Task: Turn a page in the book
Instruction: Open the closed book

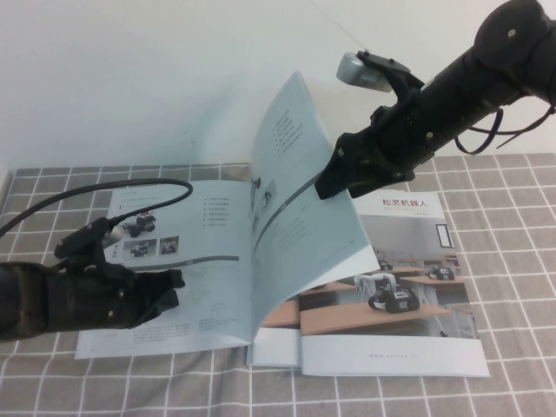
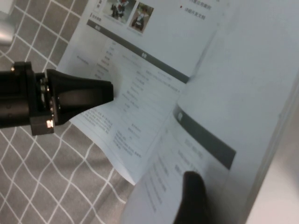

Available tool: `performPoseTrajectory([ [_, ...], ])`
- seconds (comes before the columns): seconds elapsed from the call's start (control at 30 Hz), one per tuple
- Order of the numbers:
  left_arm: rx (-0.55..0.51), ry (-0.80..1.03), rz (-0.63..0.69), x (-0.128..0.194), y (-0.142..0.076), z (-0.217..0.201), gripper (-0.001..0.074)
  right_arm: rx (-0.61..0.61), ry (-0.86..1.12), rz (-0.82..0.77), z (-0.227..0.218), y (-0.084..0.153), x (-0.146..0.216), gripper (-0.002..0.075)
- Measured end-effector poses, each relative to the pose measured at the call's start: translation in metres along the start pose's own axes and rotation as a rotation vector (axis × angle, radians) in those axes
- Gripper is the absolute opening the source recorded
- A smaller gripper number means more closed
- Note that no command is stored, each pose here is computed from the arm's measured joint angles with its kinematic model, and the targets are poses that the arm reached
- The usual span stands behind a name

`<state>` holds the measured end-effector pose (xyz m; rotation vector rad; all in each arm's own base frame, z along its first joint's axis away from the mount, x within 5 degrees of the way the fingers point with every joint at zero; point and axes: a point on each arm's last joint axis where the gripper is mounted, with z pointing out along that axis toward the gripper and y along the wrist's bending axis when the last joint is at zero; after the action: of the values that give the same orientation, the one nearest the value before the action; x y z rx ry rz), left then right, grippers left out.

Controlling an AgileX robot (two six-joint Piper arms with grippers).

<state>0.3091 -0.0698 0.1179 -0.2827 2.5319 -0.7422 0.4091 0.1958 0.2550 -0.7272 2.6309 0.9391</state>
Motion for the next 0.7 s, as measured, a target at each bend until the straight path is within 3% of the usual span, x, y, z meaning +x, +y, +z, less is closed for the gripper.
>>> performPoseTrajectory([
  [0.33,0.007,0.002,0.0,0.0002,-0.0007,0.0,-0.0002,-0.003,0.015,-0.001,0.0,0.0003,0.0013,0.0472],
  [0.7,0.007,0.002,0.002,0.0002,-0.0007,0.0,-0.0002,0.113,0.085,-0.047,-0.003,-0.0089,0.0076,0.0471],
])
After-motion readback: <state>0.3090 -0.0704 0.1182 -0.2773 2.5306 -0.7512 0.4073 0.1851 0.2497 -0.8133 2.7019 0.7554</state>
